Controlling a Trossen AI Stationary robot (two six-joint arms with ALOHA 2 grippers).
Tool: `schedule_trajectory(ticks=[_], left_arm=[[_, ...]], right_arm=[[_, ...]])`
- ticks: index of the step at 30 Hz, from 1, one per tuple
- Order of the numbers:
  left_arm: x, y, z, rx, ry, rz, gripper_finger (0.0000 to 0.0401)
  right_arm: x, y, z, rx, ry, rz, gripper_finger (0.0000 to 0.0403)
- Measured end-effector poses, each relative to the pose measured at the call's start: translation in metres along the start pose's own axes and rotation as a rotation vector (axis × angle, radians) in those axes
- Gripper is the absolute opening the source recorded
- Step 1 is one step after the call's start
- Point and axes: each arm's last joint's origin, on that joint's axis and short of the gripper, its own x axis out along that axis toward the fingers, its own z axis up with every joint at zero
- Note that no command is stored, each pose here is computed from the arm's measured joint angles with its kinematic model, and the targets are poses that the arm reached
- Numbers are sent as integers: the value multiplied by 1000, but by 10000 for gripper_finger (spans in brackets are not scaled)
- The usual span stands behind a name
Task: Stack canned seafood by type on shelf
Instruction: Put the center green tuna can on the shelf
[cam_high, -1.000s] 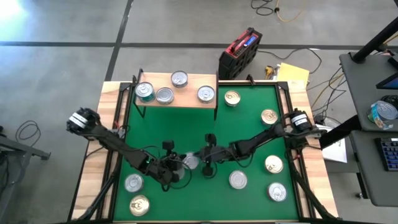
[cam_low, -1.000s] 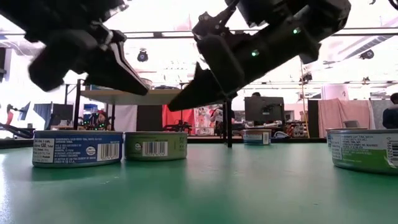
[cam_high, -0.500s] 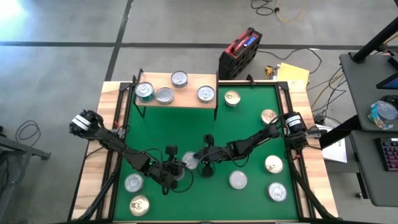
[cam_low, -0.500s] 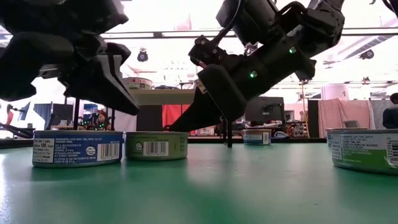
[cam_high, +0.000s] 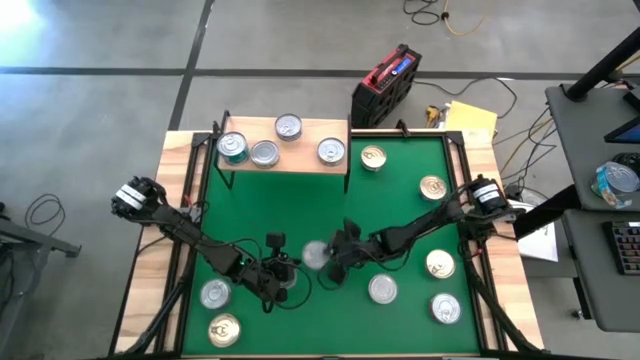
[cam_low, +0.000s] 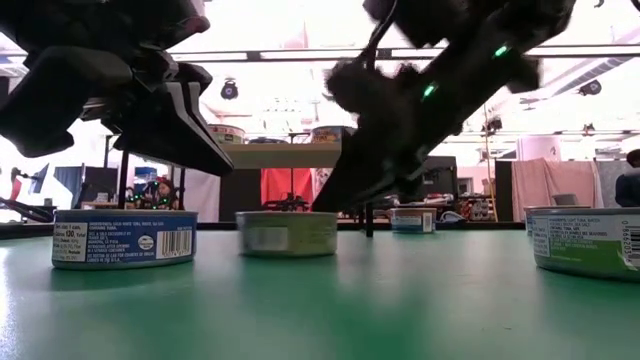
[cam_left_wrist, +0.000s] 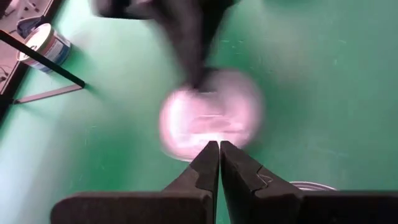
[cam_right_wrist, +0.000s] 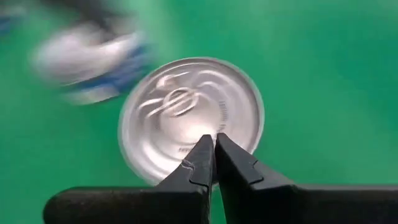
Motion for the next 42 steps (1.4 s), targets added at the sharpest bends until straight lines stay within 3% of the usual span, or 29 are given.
schedule_trajectory(ticks=[3, 10, 15, 23, 30, 36, 42], left_arm=[[0, 0, 0, -1, 2, -23, 0], [0, -3, 1, -16, -1, -75, 0], [-1, -5, 4, -20, -2, -128, 0], [-1, -5, 4, -23, -8, -102, 0], [-3, -6, 3, -11, -15, -77, 0], [-4, -6, 3, -7, -19, -46, 0], [-4, -5, 3, 4, -21, -26, 0]], right_arm=[[-12, 13, -1, -21, -13, 46, 12], [-26, 7, 16, -121, -76, -29, 12], [-31, 20, 13, -351, -27, 181, 12], [-11, 31, 2, -388, -75, 334, 12], [3, 29, -12, -395, -30, 321, 12], [7, 22, -10, -339, -53, 191, 12], [5, 1, -3, -199, -95, -127, 12]])
